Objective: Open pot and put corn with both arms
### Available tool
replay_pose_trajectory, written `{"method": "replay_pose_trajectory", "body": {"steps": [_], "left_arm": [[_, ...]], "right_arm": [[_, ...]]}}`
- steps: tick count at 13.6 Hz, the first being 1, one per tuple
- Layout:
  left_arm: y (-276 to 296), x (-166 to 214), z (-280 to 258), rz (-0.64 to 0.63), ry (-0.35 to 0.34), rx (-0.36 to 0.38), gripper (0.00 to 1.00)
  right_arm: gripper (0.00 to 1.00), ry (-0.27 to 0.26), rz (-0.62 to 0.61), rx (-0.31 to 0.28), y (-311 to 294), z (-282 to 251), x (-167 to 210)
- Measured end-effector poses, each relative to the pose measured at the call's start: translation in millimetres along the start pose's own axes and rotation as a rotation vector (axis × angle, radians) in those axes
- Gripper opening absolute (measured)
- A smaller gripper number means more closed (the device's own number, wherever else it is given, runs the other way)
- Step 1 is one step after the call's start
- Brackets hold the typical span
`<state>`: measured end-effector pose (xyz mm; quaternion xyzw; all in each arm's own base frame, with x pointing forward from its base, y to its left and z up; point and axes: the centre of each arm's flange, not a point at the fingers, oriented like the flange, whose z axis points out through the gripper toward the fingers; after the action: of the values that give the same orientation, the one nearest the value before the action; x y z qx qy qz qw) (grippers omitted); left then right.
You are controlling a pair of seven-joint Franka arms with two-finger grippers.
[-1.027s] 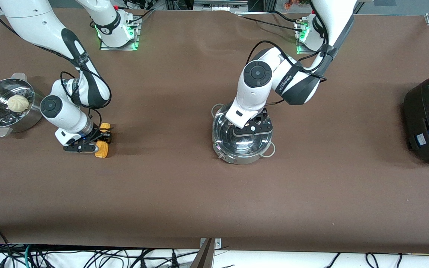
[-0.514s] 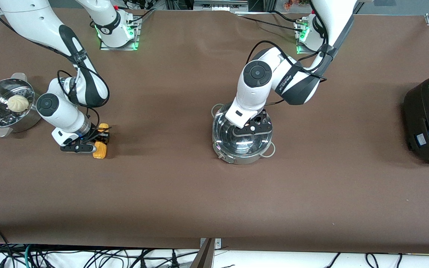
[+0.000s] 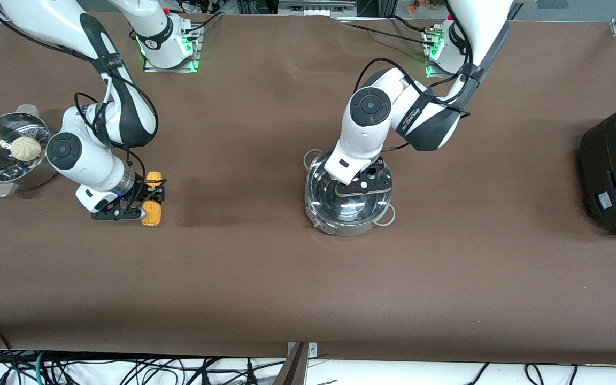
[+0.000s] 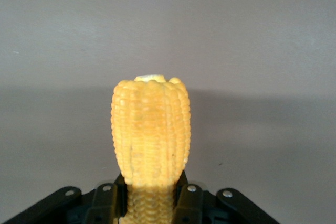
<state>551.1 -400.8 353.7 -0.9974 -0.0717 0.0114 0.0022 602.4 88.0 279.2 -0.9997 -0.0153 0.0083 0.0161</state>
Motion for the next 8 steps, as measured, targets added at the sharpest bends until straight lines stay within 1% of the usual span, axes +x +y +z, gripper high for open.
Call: {"method": "replay_pose_trajectory", "body": {"steps": [2, 4, 7, 8], "left_arm": [[-10.1, 5.0, -14.8, -0.019, -0.003, 0.015, 0.50], [-31.6, 18.2, -39.8, -0.058, -0.001, -0.001, 0.50], [-86.7, 46.7, -76.1, -0.063, -0.031, -0.037, 0.50], [-109.4, 56.8, -85.2, -0.042, -0.040, -0.038, 0.50]], "right_arm": [[0.33, -0.009, -0.005, 0.005, -17.3, -14.3, 6.0], [0.33, -0.012, -0.022, 0.007, -33.5, -23.4, 8.7], [0.33, -0.026, -0.033, 0.005, -64.0, -39.5, 10.7], [0.33, -0.030, -0.028, 0.003, -79.6, -48.2, 11.2]]}}
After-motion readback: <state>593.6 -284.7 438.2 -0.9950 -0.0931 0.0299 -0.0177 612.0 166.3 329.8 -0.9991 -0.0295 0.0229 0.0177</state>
